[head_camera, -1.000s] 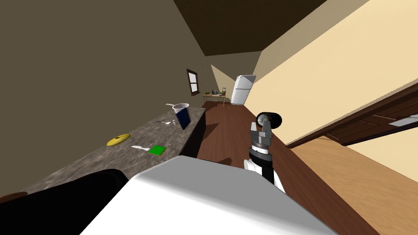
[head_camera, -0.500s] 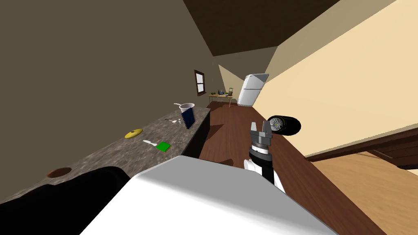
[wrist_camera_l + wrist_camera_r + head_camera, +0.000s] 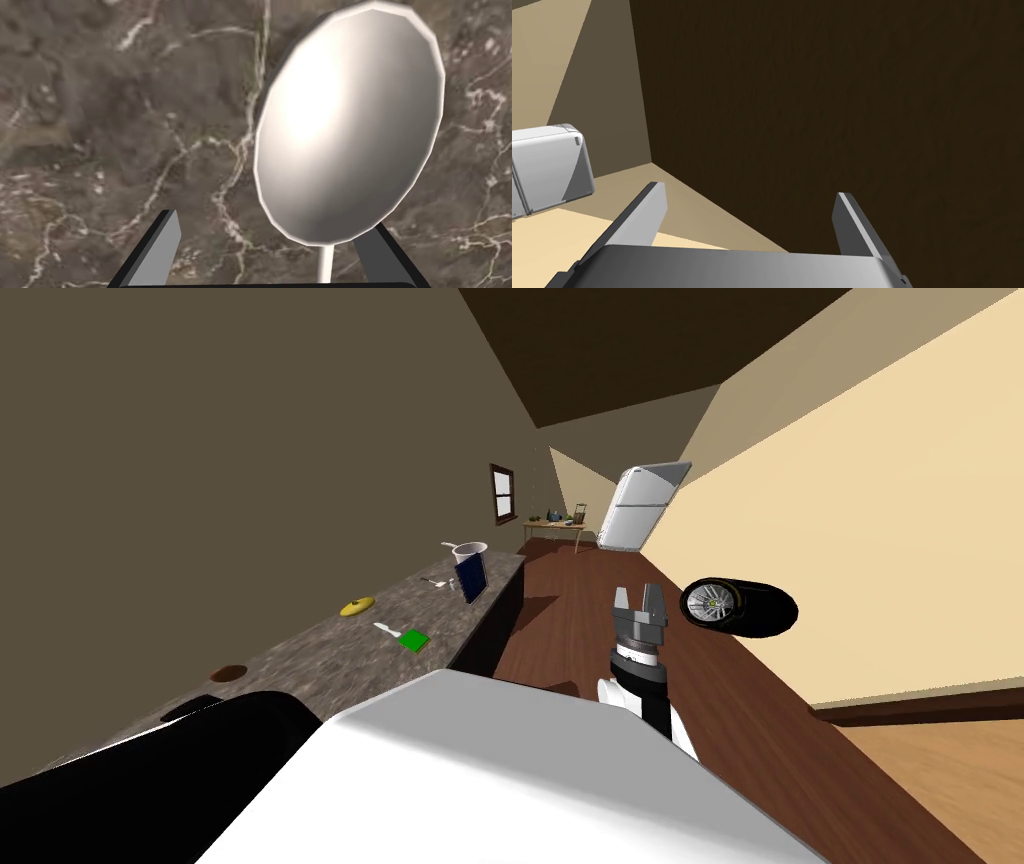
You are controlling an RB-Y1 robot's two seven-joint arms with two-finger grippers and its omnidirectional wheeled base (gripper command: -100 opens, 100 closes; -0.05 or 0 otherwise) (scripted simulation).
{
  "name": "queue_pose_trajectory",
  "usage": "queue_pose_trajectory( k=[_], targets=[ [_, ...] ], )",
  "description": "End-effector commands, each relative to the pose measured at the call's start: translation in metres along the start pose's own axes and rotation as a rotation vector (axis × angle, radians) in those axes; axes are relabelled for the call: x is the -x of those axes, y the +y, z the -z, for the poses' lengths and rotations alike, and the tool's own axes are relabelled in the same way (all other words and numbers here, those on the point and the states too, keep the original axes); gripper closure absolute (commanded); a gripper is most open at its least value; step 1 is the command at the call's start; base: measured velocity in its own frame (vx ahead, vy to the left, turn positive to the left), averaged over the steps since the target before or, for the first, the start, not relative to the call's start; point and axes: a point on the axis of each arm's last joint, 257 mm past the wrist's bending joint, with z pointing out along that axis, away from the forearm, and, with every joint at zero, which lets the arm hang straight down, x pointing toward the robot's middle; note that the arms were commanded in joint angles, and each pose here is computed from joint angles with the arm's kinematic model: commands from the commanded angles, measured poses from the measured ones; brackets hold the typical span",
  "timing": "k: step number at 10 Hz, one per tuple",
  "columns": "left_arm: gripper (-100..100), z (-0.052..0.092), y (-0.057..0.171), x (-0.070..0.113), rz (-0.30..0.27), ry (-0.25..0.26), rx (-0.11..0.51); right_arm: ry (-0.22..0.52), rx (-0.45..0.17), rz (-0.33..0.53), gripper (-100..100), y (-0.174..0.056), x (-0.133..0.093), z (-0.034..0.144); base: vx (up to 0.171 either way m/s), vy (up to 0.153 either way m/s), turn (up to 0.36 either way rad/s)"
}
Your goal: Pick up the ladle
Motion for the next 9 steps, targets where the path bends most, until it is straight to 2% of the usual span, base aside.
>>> queue_pose_trajectory(
  k=[1, 2, 3, 4, 5, 7, 8, 9],
  targets=[
    [-100, -0.004, -0.027, -0.001, -0.054, 0.015, -0.013, 0.000, 0.000, 0.000, 0, 0.000, 0.000, 0.000, 0.055, -0.057, 0.182],
    [-100, -0.009, -0.037, -0.005, -0.073, 0.029, -0.021, 0.000, 0.000, 0.000, 0, 0.000, 0.000, 0.000, 0.009, -0.009, 0.029],
    [-100, -0.014, -0.036, -0.011, -0.081, 0.043, -0.013, 0.000, 0.000, 0.000, 0, 0.000, 0.000, 0.000, -0.015, 0.015, -0.049],
    [-100, -0.009, -0.054, 0.007, -0.109, 0.022, -0.026, 0.000, 0.000, 0.000, 0, 0.000, 0.000, 0.000, 0.049, -0.049, 0.160],
    [-100, -0.006, -0.063, 0.012, -0.145, 0.017, -0.017, 0.000, 0.000, 0.000, 0, 0.000, 0.000, 0.000, 0.076, -0.075, 0.248],
    [-100, -0.014, -0.083, 0.004, -0.190, 0.038, -0.025, 0.000, 0.000, 0.000, 0, 0.000, 0.000, 0.000, 0.042, -0.043, 0.138],
    [-100, -0.017, -0.082, 0.000, -0.195, 0.048, -0.019, 0.000, 0.000, 0.000, 0, 0.000, 0.000, 0.000, 0.004, -0.004, 0.013],
    [-100, -0.009, -0.095, 0.019, -0.214, 0.020, -0.023, 0.000, 0.000, 0.000, 0, 0.000, 0.000, 0.000, 0.037, -0.038, 0.123]
  ],
)
